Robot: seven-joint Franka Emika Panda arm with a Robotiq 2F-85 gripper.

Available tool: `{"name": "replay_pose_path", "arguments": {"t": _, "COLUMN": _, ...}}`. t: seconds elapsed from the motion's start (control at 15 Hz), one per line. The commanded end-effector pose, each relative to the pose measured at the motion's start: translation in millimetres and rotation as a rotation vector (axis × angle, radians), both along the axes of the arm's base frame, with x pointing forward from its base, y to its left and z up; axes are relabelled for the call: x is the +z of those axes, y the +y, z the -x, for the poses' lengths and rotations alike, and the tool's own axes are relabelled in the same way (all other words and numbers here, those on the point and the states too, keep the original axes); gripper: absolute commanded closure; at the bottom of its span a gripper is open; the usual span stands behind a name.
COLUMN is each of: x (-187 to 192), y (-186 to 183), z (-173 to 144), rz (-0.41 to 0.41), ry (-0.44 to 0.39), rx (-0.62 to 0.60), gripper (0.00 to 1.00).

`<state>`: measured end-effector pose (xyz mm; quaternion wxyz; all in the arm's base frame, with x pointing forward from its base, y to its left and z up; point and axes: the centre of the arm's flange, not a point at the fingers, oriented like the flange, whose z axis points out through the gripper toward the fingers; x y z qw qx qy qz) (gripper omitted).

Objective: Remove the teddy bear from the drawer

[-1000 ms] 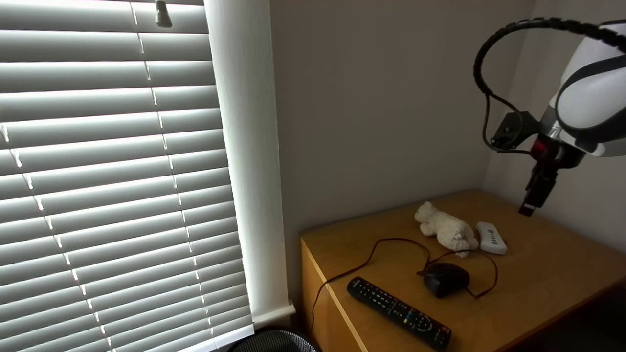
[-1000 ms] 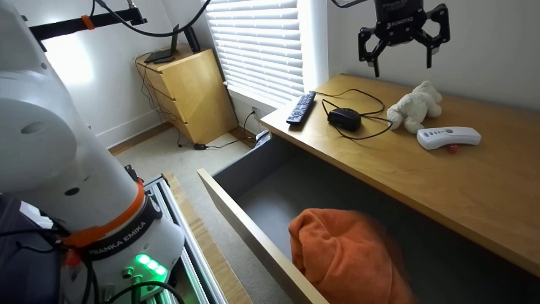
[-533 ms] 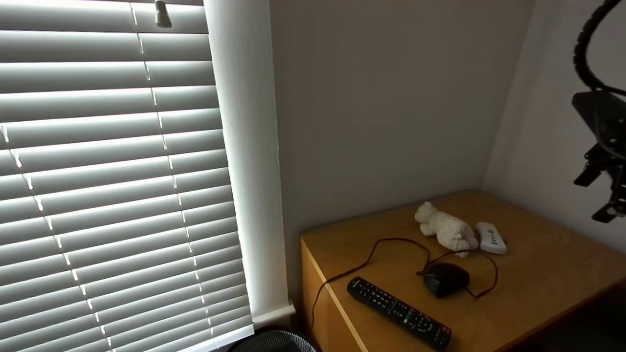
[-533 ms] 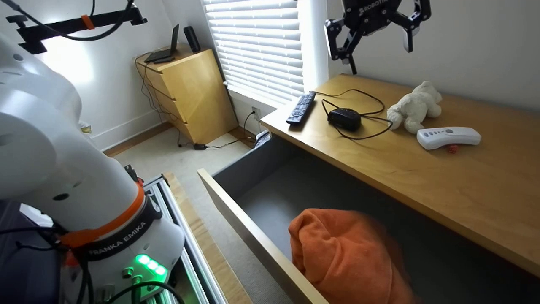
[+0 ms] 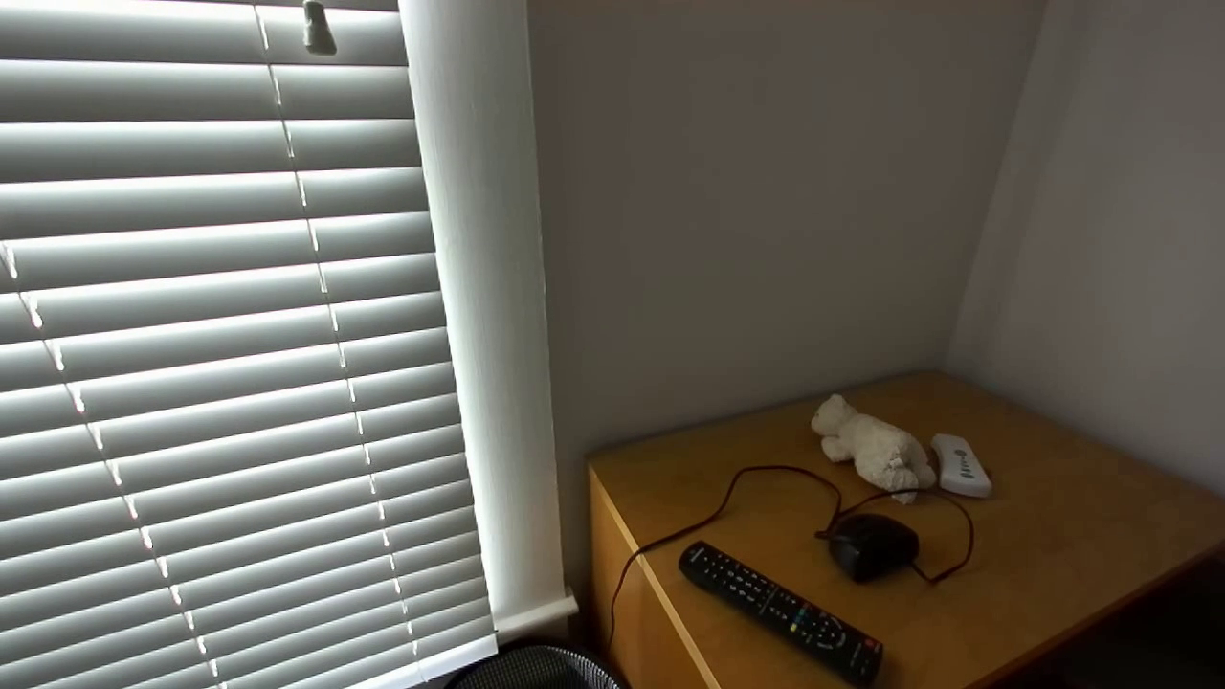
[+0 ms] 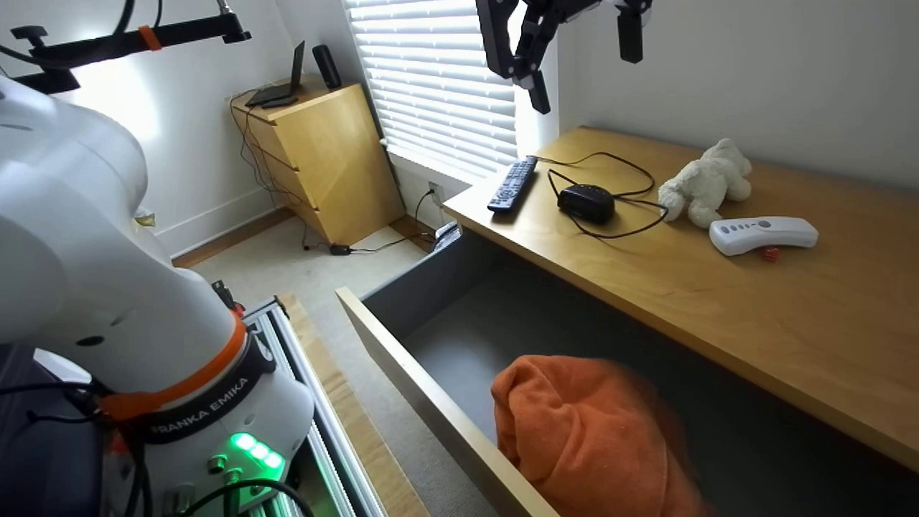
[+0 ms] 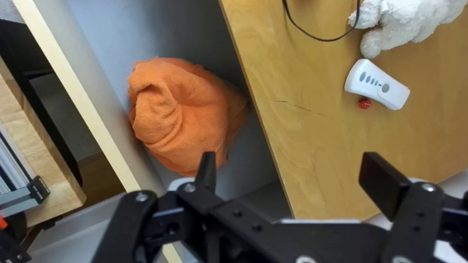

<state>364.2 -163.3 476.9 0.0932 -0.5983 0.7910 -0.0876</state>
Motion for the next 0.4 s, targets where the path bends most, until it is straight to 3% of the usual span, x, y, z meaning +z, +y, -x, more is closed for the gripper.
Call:
{"name": "replay_pose_path", "arguments": {"t": 0.0, "x": 1.3, "y": 0.3, "z": 1.5, "rz": 0.004, "ry": -0.002, "rx": 0.008, "gripper": 0.00}}
{"name": "replay_pose_path", "arguments": {"t": 0.33, "x": -3.0, "y": 3.0, "z": 2.5, "rz": 0.005, "ry": 0.006, "rx": 0.020, "gripper": 0.00}}
